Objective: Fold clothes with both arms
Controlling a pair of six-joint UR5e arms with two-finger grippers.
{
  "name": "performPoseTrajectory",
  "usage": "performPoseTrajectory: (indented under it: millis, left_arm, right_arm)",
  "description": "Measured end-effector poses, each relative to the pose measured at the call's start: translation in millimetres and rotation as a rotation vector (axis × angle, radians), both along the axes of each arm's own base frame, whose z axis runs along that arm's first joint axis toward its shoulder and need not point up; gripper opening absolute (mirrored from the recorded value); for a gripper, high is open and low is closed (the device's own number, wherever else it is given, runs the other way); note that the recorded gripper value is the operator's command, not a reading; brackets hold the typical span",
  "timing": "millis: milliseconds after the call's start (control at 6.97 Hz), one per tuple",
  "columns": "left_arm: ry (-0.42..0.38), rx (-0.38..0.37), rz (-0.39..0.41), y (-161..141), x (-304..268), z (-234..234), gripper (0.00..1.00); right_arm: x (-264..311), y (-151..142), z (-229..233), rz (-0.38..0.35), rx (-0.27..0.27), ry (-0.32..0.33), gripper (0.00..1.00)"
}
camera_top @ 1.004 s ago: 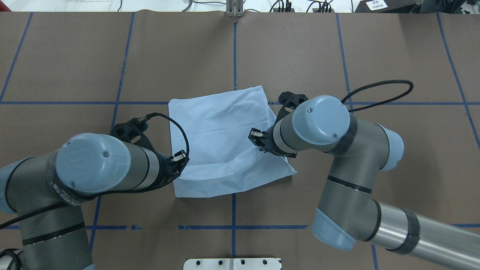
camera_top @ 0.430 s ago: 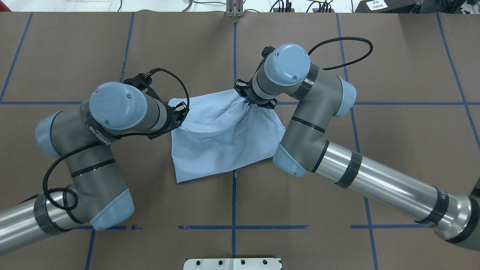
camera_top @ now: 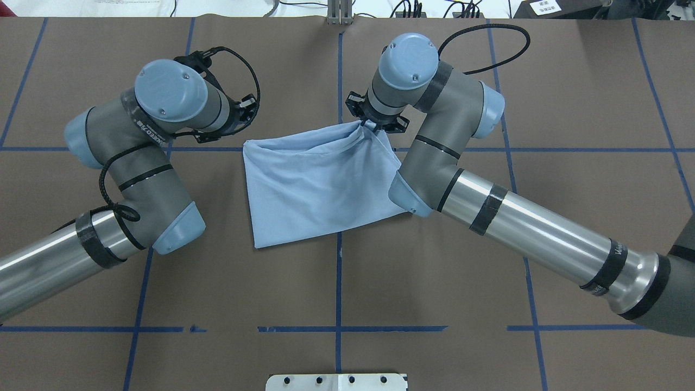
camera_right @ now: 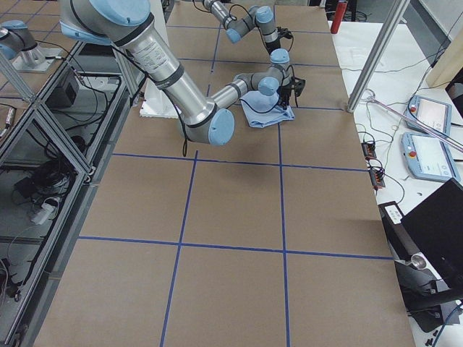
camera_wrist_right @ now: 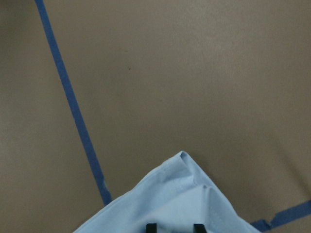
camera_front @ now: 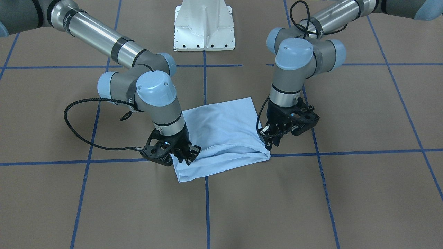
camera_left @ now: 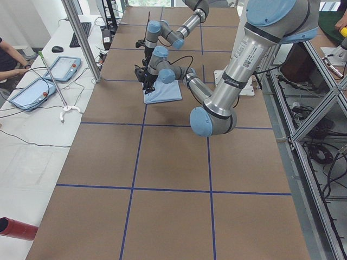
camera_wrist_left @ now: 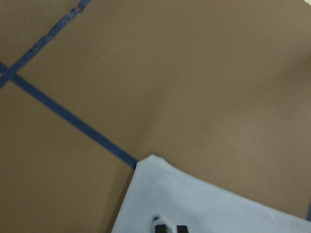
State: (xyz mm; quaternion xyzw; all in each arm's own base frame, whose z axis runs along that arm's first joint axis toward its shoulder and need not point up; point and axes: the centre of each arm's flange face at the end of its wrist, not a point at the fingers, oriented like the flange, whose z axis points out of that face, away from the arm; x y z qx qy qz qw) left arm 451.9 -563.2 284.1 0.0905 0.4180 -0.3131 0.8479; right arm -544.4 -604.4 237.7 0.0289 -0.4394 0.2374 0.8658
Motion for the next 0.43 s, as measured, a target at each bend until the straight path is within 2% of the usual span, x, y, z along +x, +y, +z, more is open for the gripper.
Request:
performPoseTrajectory:
  millis: [287, 430]
  left_arm:
    - [-0.033, 0.036, 0.011, -21.6, -11.1, 11.5, 1.00]
    - [-0.039, 0.050, 0.039, -26.1, -18.7, 11.5, 1.00]
  right_arm:
    - [23.6, -29.5, -2.1, -0.039, 0.007, -0.010, 1.00]
    - [30.0, -35.2, -9.1, -0.060, 0.025, -0.017, 1.00]
